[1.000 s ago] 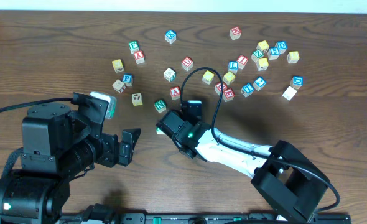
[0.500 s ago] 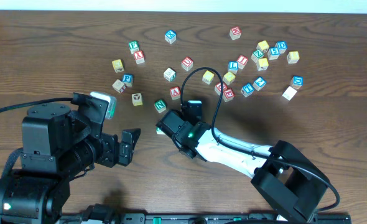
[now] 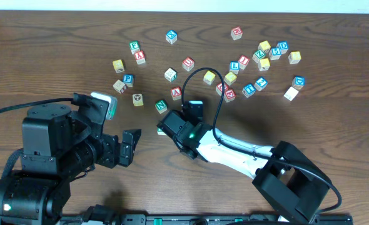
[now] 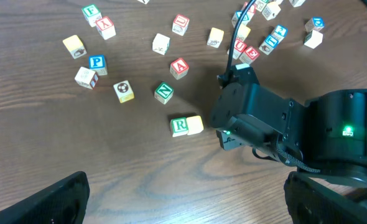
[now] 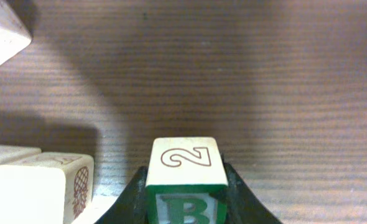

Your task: Spell out ROBOT

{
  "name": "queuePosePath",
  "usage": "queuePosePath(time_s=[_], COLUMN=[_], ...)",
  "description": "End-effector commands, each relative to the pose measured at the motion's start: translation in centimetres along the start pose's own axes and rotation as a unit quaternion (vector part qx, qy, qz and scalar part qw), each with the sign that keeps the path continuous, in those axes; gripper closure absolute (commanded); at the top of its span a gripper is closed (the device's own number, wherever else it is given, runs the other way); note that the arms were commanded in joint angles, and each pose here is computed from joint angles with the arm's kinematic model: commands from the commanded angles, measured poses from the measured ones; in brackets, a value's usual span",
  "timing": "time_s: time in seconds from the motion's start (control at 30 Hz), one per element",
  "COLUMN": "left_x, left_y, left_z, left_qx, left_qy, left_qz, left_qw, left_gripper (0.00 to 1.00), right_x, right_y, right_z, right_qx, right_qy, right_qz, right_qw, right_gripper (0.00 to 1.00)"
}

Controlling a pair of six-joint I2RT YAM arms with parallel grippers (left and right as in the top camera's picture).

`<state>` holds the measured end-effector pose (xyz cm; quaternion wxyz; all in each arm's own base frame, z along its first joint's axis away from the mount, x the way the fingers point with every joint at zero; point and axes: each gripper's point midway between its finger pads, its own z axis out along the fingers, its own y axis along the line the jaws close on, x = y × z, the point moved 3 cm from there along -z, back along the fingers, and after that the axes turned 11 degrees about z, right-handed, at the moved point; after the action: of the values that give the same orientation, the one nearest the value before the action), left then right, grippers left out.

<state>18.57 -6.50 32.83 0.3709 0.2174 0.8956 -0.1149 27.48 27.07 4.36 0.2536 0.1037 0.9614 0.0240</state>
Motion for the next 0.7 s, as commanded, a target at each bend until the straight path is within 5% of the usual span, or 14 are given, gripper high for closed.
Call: queuePosePath(time_s=[0.0, 0.37, 0.67], left_x=[-0.04, -0.04, -0.04], left_y=[-0.08, -0.08, -0.08], left_z=[-0.13, -0.13, -0.13], left_qx=[0.003, 0.003, 0.003], left_qy=[-0.003, -0.003, -0.003], left_qz=[0.001, 0.001, 0.001], left_qw=[1.0, 1.0, 1.0], left_gripper=[0.02, 0.02, 0.02], right_x=[-0.76, -0.76, -0.76], right_y=[-0.02, -0.02, -0.03], right_z=[-0.75, -0.75, -0.75], right_qx=[-0.004, -0.004, -0.004], right_qy=[-0.015, -0.015, -0.015], right_qz=[0.008, 0.008, 0.008], right_qw=[1.0, 1.0, 1.0], right_gripper=[0.95, 0.97, 0.67])
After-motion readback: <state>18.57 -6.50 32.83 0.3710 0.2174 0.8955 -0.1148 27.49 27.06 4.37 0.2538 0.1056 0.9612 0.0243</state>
